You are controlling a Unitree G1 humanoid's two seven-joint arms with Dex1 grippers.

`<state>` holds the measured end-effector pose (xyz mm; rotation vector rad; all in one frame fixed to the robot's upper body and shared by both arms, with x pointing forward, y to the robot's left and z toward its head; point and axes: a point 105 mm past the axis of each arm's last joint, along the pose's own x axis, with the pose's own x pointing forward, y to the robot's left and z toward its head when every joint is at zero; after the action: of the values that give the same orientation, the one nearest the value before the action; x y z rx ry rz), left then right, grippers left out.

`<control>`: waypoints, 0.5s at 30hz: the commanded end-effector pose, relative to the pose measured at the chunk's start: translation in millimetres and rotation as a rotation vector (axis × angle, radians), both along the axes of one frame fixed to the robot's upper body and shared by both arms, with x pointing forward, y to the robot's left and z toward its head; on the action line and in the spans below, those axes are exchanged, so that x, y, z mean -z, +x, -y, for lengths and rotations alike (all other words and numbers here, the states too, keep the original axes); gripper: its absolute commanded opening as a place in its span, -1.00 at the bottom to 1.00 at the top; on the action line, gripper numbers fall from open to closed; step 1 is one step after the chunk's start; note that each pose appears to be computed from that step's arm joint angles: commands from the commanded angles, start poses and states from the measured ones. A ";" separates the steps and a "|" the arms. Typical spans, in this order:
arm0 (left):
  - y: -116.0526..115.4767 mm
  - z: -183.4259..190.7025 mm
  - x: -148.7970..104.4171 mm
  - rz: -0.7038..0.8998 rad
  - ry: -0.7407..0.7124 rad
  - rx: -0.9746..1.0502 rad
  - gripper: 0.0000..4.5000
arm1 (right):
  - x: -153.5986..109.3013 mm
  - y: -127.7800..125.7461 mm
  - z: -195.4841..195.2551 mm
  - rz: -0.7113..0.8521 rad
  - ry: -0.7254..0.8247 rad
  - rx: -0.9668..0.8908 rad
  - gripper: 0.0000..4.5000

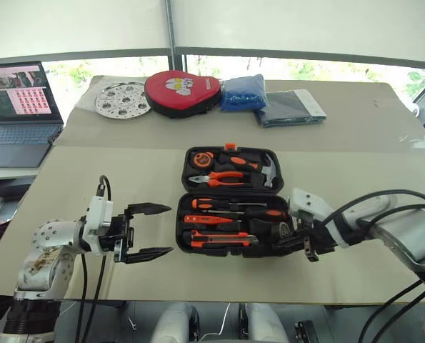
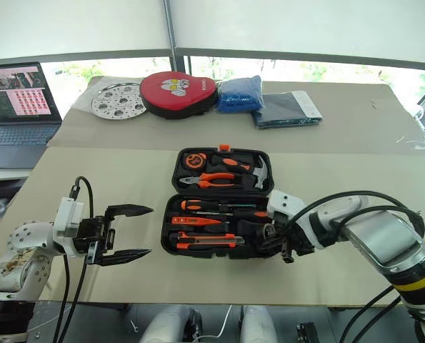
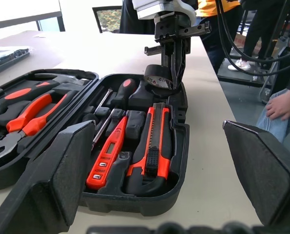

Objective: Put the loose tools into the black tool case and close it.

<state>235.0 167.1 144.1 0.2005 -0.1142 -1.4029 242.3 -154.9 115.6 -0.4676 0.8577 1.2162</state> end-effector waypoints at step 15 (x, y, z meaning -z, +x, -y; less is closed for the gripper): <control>5.1 -2.4 -4.3 0.018 0.019 -0.049 1.00 | -11.4 -7.3 -13.0 -0.140 0.010 -0.046 0.68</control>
<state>239.1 168.0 144.0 0.2116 -0.1067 -1.3621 241.0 -144.1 120.8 -0.4302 0.9483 1.2543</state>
